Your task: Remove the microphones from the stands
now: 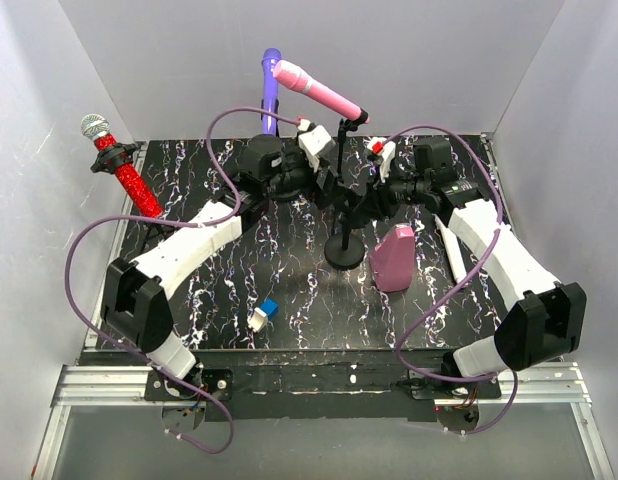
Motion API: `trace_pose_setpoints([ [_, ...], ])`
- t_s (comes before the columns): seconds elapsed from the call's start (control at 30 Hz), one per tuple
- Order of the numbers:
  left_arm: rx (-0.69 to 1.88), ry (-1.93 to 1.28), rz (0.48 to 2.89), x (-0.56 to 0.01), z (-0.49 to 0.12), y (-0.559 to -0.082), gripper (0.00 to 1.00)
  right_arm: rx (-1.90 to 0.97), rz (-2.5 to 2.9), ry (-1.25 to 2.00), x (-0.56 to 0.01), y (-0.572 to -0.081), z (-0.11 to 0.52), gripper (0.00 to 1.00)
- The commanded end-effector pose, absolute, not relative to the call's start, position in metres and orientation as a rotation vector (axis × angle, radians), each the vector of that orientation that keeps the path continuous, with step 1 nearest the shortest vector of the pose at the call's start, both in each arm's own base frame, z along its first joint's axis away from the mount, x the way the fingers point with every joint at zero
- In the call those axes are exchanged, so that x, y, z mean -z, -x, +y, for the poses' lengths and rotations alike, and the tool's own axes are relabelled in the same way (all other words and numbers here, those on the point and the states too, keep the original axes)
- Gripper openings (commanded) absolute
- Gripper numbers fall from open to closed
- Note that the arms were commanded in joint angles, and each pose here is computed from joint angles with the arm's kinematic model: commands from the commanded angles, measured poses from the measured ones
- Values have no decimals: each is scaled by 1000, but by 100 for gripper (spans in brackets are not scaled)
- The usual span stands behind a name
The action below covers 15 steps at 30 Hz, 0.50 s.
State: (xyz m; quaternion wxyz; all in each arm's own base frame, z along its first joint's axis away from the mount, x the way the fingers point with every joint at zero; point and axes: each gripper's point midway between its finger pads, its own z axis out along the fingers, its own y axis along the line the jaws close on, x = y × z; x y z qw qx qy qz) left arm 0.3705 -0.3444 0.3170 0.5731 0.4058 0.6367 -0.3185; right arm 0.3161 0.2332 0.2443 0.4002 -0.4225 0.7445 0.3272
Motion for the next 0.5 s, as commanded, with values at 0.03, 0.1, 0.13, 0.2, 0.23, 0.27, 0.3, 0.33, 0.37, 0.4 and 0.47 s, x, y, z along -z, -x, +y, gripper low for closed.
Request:
trace_pose_setpoints([
  [0.03, 650, -922, 1484, -307, -336, -383, 79, -802, 2035, 1011, -215, -316, 228, 14],
  [0.1, 656, -900, 1443, -331, -334, -382, 79, -818, 2004, 1013, -229, -317, 231, 38],
  [0.13, 659, -909, 1415, -344, -334, -378, 79, -825, 1989, 1008, -237, -317, 233, 46],
  [0.2, 657, -929, 1393, -363, -329, -370, 80, -830, 1962, 993, -250, -319, 235, 62],
  [0.23, 652, -938, 1400, -367, -326, -367, 80, -832, 1955, 981, -255, -321, 236, 68],
  [0.27, 642, -943, 1403, -371, -321, -364, 80, -830, 1950, 972, -258, -323, 236, 79],
  [0.3, 631, -952, 1400, -375, -317, -361, 80, -832, 1950, 963, -259, -324, 237, 81],
  [0.33, 616, -965, 1405, -376, -313, -359, 80, -828, 1949, 961, -260, -326, 237, 82],
  [0.37, 599, -976, 1401, -378, -308, -355, 80, -826, 1951, 961, -259, -327, 237, 83],
  [0.4, 579, -987, 1411, -378, -304, -352, 80, -814, 1952, 965, -259, -329, 236, 83],
  [0.47, 533, -983, 1445, -379, -292, -350, 81, -793, 1968, 973, -255, -332, 235, 84],
])
